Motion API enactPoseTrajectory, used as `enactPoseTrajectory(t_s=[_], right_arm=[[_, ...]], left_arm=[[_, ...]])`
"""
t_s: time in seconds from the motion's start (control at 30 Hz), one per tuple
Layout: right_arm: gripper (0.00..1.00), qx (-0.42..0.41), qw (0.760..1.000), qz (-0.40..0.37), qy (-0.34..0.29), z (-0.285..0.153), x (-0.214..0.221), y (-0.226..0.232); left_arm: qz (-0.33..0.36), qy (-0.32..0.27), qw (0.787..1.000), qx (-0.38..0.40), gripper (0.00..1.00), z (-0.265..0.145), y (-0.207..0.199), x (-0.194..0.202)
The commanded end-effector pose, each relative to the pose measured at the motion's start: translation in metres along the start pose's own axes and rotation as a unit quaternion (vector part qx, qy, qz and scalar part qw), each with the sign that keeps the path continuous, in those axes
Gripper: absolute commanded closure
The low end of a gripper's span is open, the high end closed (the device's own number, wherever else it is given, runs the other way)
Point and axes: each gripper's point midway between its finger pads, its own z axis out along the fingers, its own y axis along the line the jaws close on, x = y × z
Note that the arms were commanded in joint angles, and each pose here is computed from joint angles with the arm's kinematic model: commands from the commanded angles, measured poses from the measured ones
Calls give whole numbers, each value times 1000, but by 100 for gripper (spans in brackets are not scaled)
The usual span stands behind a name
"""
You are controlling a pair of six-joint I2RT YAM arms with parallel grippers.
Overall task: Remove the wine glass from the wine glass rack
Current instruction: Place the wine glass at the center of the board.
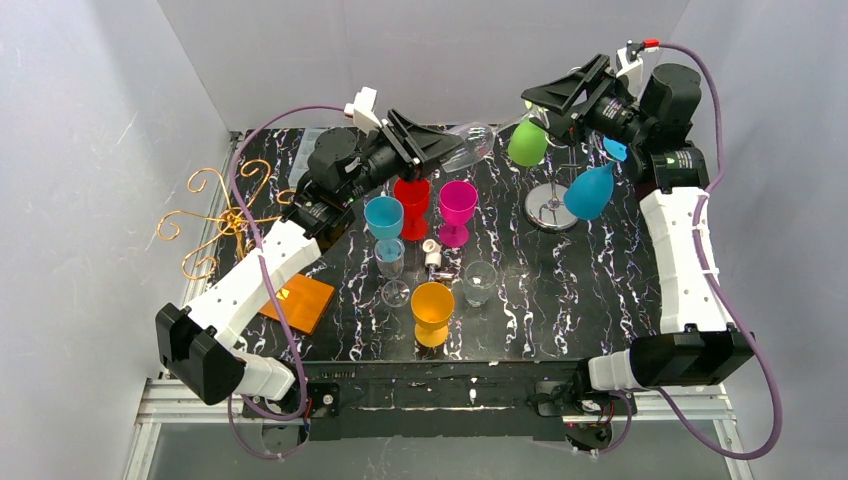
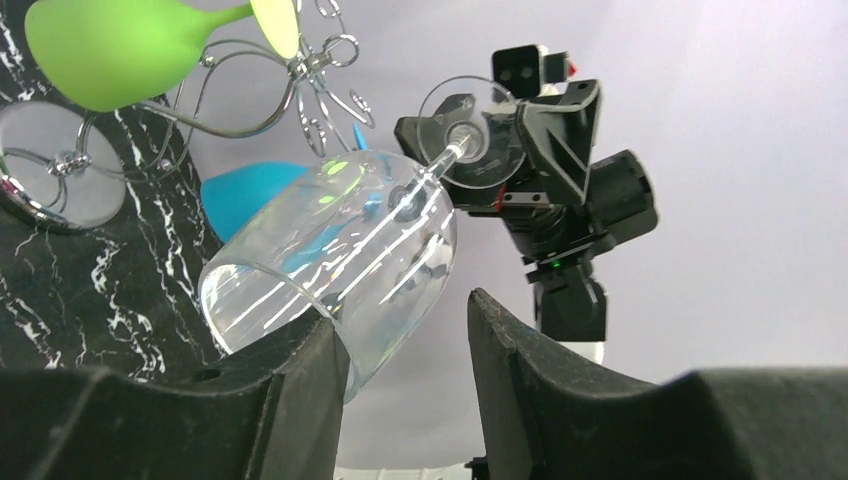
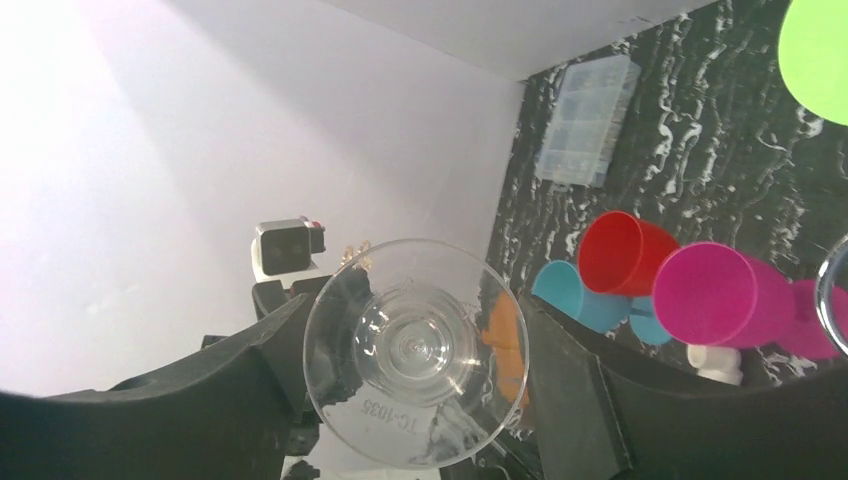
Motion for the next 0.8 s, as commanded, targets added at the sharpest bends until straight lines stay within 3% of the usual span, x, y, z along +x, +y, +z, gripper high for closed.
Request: enactPoseTrajectory(t_s=[0.0, 0.63, 0.77], right_arm=[[65, -110, 993, -29, 27, -16, 16, 51], [64, -132, 991, 3, 23, -22, 31, 39], [63, -131, 991, 4, 22, -23, 33, 37]], left_arm=[[13, -25, 994, 106, 60, -12, -79, -16], [13, -55, 987, 149, 81, -3, -118, -21], [17, -56, 986, 156, 95, -4, -125, -20]])
